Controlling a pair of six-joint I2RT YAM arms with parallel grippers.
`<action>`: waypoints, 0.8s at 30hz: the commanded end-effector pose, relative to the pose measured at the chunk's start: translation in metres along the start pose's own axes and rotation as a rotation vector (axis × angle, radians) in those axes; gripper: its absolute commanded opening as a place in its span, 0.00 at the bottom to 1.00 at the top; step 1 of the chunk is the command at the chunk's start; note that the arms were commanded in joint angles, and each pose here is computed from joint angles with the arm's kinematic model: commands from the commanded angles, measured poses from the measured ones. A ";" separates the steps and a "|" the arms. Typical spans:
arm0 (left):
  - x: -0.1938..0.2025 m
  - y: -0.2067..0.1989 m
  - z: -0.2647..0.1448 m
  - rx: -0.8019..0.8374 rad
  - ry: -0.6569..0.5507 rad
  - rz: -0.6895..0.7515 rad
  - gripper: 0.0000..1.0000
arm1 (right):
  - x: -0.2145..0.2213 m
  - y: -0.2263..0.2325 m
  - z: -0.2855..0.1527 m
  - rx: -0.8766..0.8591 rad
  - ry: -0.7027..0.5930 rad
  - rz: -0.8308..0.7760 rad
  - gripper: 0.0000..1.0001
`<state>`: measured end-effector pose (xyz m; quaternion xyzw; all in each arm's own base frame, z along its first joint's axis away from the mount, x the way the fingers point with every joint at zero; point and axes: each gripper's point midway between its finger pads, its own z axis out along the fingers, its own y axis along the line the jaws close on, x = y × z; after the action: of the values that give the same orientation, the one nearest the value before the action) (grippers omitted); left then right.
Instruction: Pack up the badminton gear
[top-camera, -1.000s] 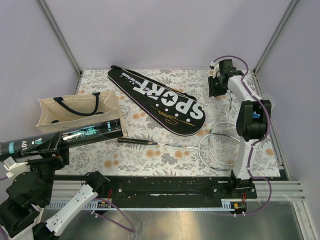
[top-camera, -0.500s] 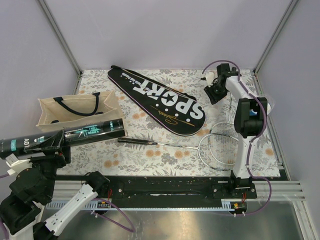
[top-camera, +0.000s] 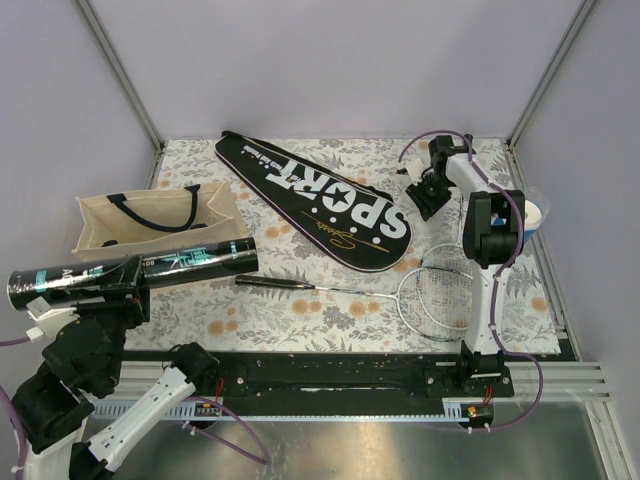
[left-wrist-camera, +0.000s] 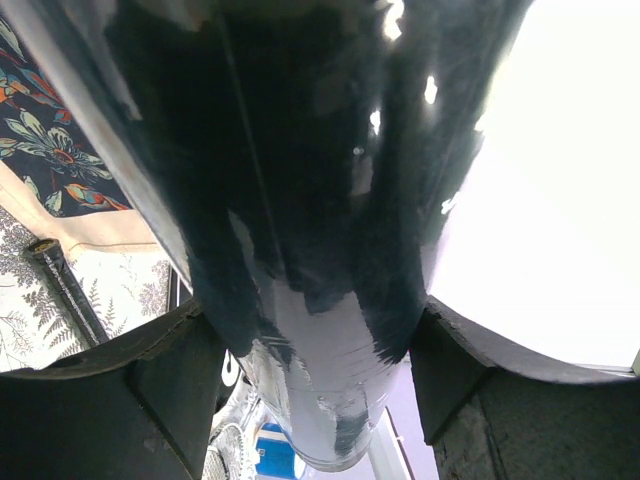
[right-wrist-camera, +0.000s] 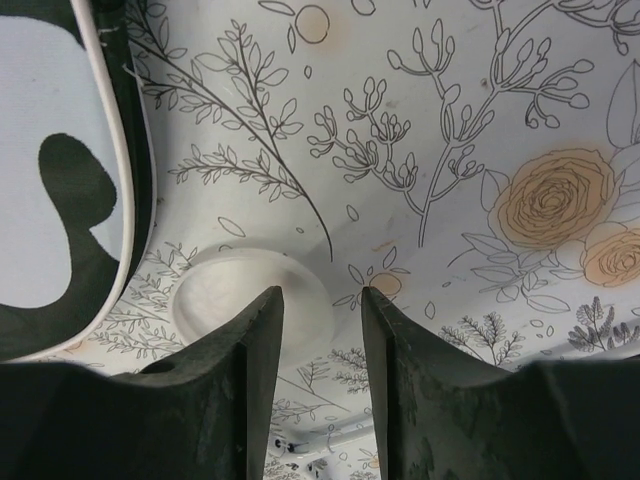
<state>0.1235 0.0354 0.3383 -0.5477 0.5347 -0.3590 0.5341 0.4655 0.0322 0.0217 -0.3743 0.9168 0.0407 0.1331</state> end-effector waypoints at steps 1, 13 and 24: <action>-0.001 -0.020 0.005 0.042 -0.029 -0.038 0.22 | -0.001 -0.005 0.005 -0.009 0.014 -0.012 0.43; 0.007 -0.020 0.010 0.037 -0.020 -0.034 0.22 | -0.007 -0.007 -0.001 -0.012 0.010 0.009 0.00; 0.026 -0.001 0.024 -0.014 -0.004 -0.016 0.22 | -0.065 0.006 -0.095 0.126 -0.282 0.376 0.00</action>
<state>0.1405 0.0224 0.3185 -0.5485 0.5548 -0.3339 0.5290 0.4721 0.0473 0.0479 -0.2903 0.9404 0.0616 0.1660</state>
